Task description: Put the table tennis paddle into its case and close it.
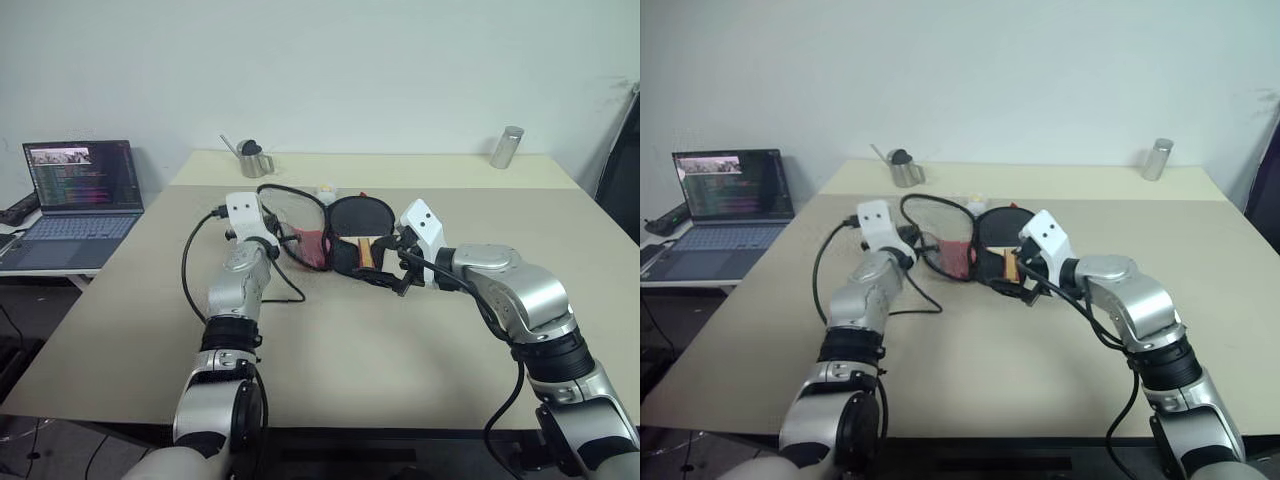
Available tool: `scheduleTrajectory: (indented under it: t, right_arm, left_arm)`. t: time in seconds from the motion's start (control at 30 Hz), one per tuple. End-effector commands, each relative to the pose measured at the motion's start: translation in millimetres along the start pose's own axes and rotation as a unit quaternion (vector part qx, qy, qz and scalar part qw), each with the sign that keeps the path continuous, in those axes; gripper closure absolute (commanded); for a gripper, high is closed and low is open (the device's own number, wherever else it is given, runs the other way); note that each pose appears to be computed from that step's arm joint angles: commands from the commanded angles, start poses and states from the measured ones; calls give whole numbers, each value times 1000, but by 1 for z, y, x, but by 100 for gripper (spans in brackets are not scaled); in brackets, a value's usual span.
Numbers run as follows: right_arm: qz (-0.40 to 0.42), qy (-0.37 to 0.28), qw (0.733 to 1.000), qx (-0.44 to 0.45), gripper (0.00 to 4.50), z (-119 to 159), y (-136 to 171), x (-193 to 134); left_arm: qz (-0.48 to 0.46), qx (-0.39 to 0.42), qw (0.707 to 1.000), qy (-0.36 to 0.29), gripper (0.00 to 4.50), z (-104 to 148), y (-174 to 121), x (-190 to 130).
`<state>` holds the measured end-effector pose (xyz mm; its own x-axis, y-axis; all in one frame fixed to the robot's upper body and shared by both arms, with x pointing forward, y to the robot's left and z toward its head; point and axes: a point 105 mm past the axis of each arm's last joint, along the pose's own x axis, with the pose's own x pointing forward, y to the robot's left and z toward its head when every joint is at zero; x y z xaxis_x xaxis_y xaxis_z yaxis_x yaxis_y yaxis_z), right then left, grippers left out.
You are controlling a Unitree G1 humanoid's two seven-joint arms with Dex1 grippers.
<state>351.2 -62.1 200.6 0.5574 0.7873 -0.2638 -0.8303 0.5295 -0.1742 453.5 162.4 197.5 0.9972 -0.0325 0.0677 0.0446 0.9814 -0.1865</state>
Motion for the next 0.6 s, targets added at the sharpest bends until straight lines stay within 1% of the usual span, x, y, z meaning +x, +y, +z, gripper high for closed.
scheduleTrajectory:
  t: [0.03, 0.2, 0.3, 0.37, 0.4, 0.5, 0.6]
  right_arm:
    - [-6, -21, 1000, -18, 0, 15, -1, -5]
    - [-11, -22, 1000, -19, 0, 16, -1, -7]
    - [-13, -23, 999, -20, 0, 17, -2, -9]
    - [-15, -22, 999, -19, 0, 16, -2, -10]
    - [-16, -21, 999, -18, 0, 14, -2, -11]
    - [-16, -16, 1000, -17, 0, 11, -2, -12]
    - [-16, -16, 1000, -17, 0, 11, -2, -12]
  left_arm:
    - [-39, -14, 996, -72, 446, 37, -20, 0]
    - [-74, -15, 994, -75, 446, 36, -40, 1]
    - [-78, -12, 994, -70, 446, 34, -42, 0]
    - [-62, -3, 996, -57, 446, 30, -29, 0]
    - [-40, 14, 999, -30, 446, 20, -16, 1]
    - [19, 76, 993, 84, 446, -23, 28, -3]
    - [30, 79, 989, 118, 446, -35, 44, -10]
